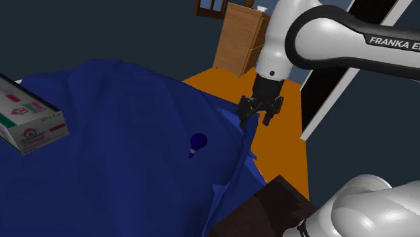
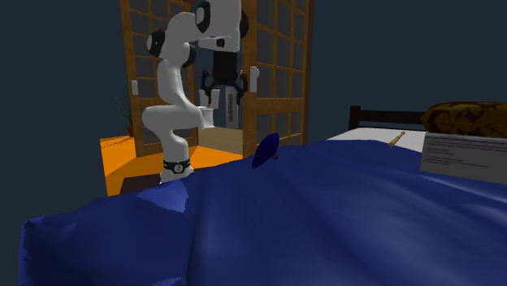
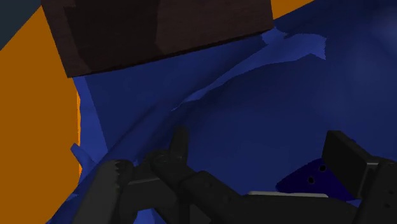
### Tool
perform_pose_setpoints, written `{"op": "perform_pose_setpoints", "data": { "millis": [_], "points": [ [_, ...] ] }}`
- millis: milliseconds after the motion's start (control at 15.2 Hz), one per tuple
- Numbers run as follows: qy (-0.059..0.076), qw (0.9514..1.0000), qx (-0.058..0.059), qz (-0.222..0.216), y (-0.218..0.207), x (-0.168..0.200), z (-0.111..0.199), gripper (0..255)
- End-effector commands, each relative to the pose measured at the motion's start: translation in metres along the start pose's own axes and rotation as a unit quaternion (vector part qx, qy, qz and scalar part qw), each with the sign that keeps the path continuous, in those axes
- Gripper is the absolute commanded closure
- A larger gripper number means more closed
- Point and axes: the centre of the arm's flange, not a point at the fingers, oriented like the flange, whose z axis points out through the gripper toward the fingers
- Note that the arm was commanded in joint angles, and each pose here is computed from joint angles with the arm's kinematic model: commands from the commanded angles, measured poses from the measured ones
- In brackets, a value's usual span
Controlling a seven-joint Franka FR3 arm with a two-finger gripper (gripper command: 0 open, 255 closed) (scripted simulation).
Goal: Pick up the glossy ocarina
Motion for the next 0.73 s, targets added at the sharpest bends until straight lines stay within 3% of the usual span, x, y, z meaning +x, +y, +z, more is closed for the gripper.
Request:
{"op": "perform_pose_setpoints", "data": {
  "millis": [0,330,660],
  "points": [
    [-0.003,0.9997,-0.003,0.025,-0.026,0.012,0.009,0],
    [-0.010,0.9963,-0.013,0.084,-0.083,0.044,0.032,0],
    [-0.017,0.9894,-0.023,0.142,-0.136,0.082,0.056,0]
  ]
}}
